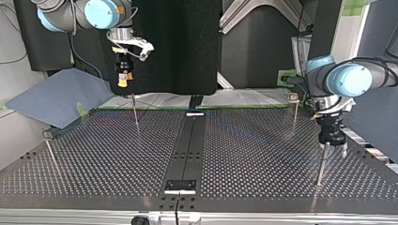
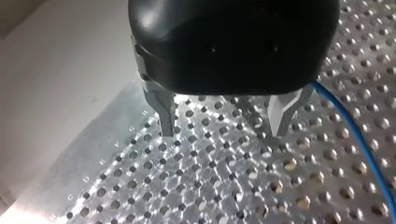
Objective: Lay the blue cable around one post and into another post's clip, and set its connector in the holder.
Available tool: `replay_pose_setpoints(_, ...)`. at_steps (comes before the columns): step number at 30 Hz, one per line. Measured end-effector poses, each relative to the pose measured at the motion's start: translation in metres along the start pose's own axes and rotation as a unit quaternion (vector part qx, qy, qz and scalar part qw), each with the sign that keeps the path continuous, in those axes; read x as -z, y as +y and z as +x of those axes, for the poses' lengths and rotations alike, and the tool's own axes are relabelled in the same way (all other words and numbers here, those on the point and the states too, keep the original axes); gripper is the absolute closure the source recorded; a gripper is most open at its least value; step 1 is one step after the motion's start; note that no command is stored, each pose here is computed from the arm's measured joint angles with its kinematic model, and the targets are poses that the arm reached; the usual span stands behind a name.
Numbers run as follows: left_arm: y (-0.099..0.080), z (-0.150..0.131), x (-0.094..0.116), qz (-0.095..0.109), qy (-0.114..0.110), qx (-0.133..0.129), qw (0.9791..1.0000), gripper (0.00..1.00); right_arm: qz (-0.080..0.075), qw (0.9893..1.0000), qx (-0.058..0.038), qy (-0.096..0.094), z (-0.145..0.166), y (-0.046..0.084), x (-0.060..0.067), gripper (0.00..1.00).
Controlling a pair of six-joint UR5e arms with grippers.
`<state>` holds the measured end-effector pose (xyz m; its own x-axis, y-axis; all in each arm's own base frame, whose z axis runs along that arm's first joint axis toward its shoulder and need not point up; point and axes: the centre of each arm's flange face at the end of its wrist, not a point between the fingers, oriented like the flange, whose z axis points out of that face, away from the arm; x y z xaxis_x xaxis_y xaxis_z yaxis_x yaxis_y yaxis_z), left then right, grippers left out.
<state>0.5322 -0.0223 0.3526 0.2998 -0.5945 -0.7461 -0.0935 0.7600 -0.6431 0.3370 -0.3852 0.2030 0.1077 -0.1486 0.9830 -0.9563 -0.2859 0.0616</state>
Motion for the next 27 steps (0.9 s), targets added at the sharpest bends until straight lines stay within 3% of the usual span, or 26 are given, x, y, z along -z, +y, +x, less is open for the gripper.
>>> replay_pose_setpoints(7,0.001,-0.002,-0.003,0.017,0.01,0.039,0.999,0.0,0.001,1.0,0.0004,0.0,0.0,-0.001,0.001,0.0)
replay_pose_setpoints(16,0.011,-0.007,-0.003,0.003,0.017,0.078,0.9968,0.0,0.003,1.0,0.0006,-0.001,0.0,-0.003,0.002,0.0)
replay_pose_setpoints(27,0.012,-0.016,-0.004,0.022,0.033,0.135,0.9901,0.0,0.003,1.0,-0.0003,-0.001,0.001,-0.003,0.003,0.0)
